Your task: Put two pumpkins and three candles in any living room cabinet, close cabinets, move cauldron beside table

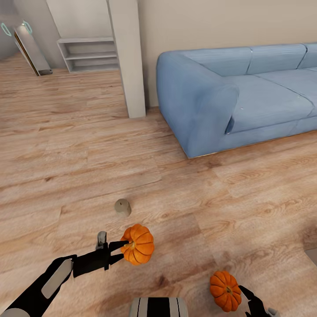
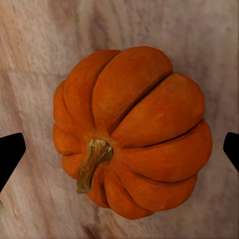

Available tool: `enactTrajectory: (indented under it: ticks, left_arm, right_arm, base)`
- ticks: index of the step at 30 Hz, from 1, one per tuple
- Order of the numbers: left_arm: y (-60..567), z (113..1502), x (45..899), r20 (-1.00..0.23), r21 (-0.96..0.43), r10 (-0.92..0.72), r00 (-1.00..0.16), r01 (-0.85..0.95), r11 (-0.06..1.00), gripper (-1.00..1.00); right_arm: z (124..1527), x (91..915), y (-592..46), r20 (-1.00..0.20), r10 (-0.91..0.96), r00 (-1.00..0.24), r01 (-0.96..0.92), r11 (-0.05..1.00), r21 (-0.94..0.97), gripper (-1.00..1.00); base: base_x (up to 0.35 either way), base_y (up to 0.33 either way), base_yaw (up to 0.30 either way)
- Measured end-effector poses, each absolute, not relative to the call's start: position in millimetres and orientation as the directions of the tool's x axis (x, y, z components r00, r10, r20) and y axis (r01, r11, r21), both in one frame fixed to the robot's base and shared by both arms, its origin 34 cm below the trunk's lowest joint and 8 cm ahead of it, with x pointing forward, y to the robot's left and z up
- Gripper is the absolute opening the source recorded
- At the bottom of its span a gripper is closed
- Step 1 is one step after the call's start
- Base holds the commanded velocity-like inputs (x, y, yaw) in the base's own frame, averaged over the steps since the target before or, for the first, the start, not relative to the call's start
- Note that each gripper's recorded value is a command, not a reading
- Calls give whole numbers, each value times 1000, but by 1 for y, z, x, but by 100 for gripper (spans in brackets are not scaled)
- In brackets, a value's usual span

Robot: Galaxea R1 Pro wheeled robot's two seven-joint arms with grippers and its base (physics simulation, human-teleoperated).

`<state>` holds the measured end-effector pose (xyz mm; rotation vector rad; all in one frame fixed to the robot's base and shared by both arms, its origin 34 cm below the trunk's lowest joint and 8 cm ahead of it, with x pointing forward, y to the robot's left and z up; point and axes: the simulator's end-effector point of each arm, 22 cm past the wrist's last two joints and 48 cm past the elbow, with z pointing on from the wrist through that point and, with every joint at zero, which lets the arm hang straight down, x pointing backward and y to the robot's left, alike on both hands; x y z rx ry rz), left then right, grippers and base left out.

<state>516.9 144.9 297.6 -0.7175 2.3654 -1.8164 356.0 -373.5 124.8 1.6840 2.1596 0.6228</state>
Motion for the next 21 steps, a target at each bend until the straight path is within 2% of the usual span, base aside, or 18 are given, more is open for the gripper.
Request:
enactTrajectory:
  ticks: [21]
  left_arm:
    - [145,297,516,236,-936,-406,-883,-319,151,-100]
  right_arm:
    - [119,348,-373,12,969,-246,835,205,510,100]
  base:
    - [2,1,0]
